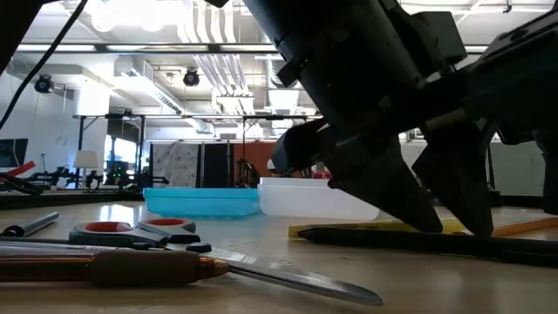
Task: Pick & place school supplies into a supply box
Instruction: Put the orange pencil into the supply box, then put the black scissors into the supply box
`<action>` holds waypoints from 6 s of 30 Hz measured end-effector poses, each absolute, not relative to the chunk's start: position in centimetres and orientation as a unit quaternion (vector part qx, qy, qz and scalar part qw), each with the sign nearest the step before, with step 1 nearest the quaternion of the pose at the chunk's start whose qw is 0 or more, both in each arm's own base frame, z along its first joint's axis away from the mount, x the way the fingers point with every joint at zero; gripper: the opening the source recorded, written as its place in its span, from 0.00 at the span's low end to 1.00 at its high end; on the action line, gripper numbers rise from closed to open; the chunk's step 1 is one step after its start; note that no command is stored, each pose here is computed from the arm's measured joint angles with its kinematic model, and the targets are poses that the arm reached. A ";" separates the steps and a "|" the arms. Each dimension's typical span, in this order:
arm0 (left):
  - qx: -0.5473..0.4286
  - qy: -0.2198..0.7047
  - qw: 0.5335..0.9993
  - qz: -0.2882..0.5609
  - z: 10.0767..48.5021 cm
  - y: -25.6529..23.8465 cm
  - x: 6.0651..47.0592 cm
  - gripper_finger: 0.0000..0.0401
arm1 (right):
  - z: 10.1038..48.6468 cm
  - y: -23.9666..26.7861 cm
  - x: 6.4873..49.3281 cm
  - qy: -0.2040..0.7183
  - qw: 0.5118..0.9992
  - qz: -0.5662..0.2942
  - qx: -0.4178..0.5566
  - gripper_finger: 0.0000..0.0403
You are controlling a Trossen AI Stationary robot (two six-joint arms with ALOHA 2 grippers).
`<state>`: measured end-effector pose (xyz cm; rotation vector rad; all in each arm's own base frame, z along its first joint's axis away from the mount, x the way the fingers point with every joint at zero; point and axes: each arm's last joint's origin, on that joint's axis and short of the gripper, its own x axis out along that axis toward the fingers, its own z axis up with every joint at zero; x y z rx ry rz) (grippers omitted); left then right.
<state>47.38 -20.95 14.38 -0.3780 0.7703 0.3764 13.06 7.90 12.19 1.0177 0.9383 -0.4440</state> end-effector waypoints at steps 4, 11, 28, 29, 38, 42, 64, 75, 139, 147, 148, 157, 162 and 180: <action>-0.183 0.371 0.892 0.182 14.4 -20.9 47.4 0.31 | 12.1 7.9 13.0 0.437 0.743 -0.200 0.466 0.02; -0.185 0.370 0.892 0.182 14.4 -20.7 47.5 0.31 | 12.1 7.9 13.0 0.438 0.742 -0.201 0.467 0.02; -0.207 0.354 0.895 0.175 14.7 -18.9 48.8 0.31 | 11.7 7.8 12.8 0.441 0.742 -0.203 0.463 0.02; -0.204 0.356 0.895 0.174 14.6 -18.9 48.8 0.31 | 11.7 7.8 12.8 0.441 0.742 -0.203 0.462 0.02; -0.192 0.360 0.897 0.171 14.5 -18.7 48.7 0.29 | 11.7 7.8 12.7 0.443 0.744 -0.201 0.458 0.02; -0.196 0.361 0.895 0.172 14.5 -18.3 48.9 0.22 | 11.7 7.8 12.7 0.443 0.745 -0.200 0.457 0.02; -0.197 0.399 0.881 0.159 16.3 -18.2 49.0 0.01 | 13.0 7.9 13.1 0.422 0.763 -0.174 0.457 0.02; -0.216 0.377 0.874 0.219 18.5 -19.0 47.5 0.00 | 17.7 7.6 13.7 0.317 0.831 -0.183 0.419 0.02; -0.248 0.376 0.852 0.265 25.9 -18.3 41.4 0.28 | 19.4 7.2 12.5 0.419 0.867 -0.104 0.248 0.02; -0.201 0.427 0.860 0.193 25.5 -25.5 36.7 0.28 | 19.3 8.9 14.8 0.396 0.895 -0.007 0.205 0.02; -0.201 0.435 0.855 0.200 25.4 -25.8 36.2 0.28 | 19.1 9.1 15.2 0.398 0.892 -0.005 0.215 0.03; -0.240 0.512 0.708 0.423 23.5 -24.6 31.0 0.28 | 16.4 9.8 18.0 0.446 0.843 -0.077 0.292 0.29; -0.280 0.548 0.674 0.408 21.4 -23.8 31.4 0.28 | 16.0 10.1 20.0 0.458 0.824 -0.114 0.315 0.44; 0.141 0.578 0.803 -0.045 19.9 -20.6 30.8 0.28 | 18.5 11.6 23.2 0.470 0.851 -0.071 0.223 0.52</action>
